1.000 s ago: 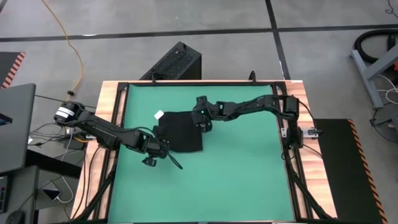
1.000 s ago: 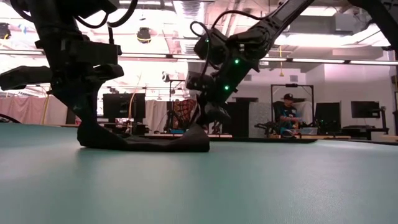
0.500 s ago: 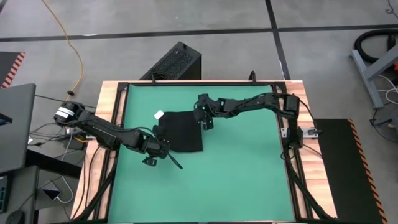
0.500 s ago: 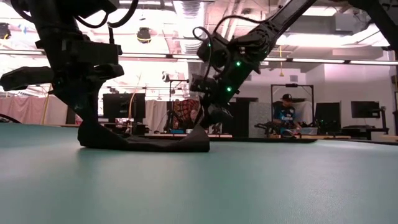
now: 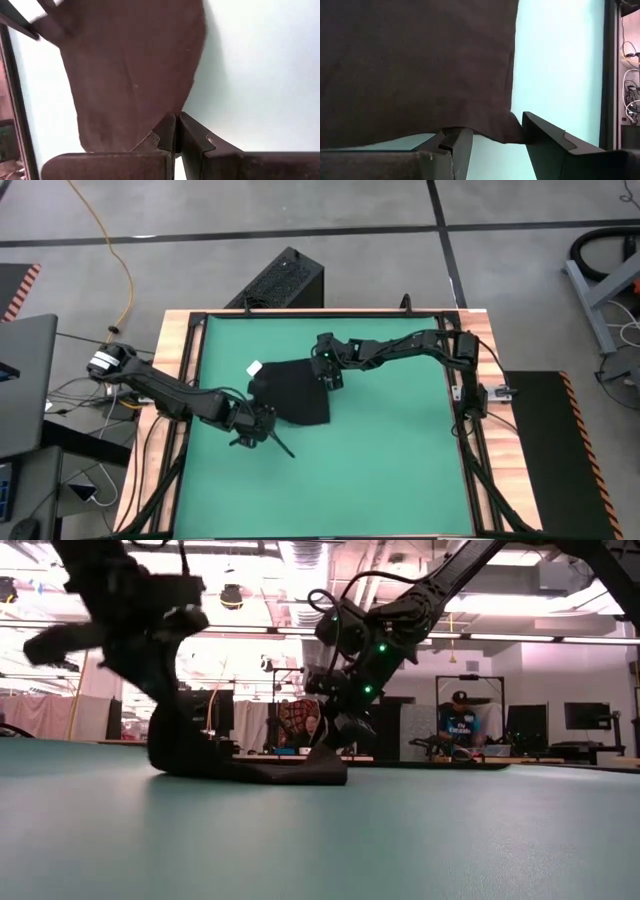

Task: Roll towel
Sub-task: Roll the black towel

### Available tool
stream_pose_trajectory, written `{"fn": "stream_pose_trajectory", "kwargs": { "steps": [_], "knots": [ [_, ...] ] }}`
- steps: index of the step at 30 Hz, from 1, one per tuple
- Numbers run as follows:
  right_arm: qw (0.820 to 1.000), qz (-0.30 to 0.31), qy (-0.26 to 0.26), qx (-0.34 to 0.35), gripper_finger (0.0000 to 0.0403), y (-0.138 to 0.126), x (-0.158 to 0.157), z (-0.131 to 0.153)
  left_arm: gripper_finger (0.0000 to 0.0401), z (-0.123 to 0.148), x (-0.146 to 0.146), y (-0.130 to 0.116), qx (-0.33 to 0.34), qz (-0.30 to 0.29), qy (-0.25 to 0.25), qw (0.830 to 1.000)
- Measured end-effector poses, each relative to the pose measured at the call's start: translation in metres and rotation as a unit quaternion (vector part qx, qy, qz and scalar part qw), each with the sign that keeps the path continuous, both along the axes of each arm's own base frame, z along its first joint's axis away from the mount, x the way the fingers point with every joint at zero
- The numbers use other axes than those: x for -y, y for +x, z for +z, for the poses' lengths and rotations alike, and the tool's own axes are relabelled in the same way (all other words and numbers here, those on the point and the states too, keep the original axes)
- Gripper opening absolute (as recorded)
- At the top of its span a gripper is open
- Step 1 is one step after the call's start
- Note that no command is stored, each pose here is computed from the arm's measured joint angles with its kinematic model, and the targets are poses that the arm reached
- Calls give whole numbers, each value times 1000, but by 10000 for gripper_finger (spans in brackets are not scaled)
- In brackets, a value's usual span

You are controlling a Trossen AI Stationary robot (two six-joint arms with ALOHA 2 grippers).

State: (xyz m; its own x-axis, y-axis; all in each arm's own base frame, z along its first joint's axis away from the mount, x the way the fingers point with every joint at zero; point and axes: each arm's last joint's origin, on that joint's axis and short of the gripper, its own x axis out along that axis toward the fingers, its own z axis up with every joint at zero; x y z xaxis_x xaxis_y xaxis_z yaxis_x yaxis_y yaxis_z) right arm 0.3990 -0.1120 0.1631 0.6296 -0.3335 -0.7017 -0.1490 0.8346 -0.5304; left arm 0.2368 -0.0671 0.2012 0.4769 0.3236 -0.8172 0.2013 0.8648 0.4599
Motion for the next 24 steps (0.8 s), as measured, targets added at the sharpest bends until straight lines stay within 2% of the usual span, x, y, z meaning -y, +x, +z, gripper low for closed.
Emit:
{"fn": "stream_pose_trajectory", "kwargs": {
  "steps": [4,9,14,18,21,24],
  "knots": [
    [1000,0,6,-5,191,-1,-1,-1,2,9,4,3,13,7,-27,1000],
    [1000,-3,12,-10,191,-2,-1,-2,17,6,4,-1,-18,0,-53,998],
    [1000,12,28,-8,191,-2,-2,-2,52,11,0,-4,-15,23,9,1000],
    [999,17,29,-6,191,-1,-5,-2,69,25,-3,2,45,100,22,994],
    [999,17,29,-6,191,-1,-5,-2,75,22,-12,4,107,201,-3,974],
    [999,17,29,-6,191,-1,-5,-2,78,7,-27,1,96,238,-7,966]
  ]
}}
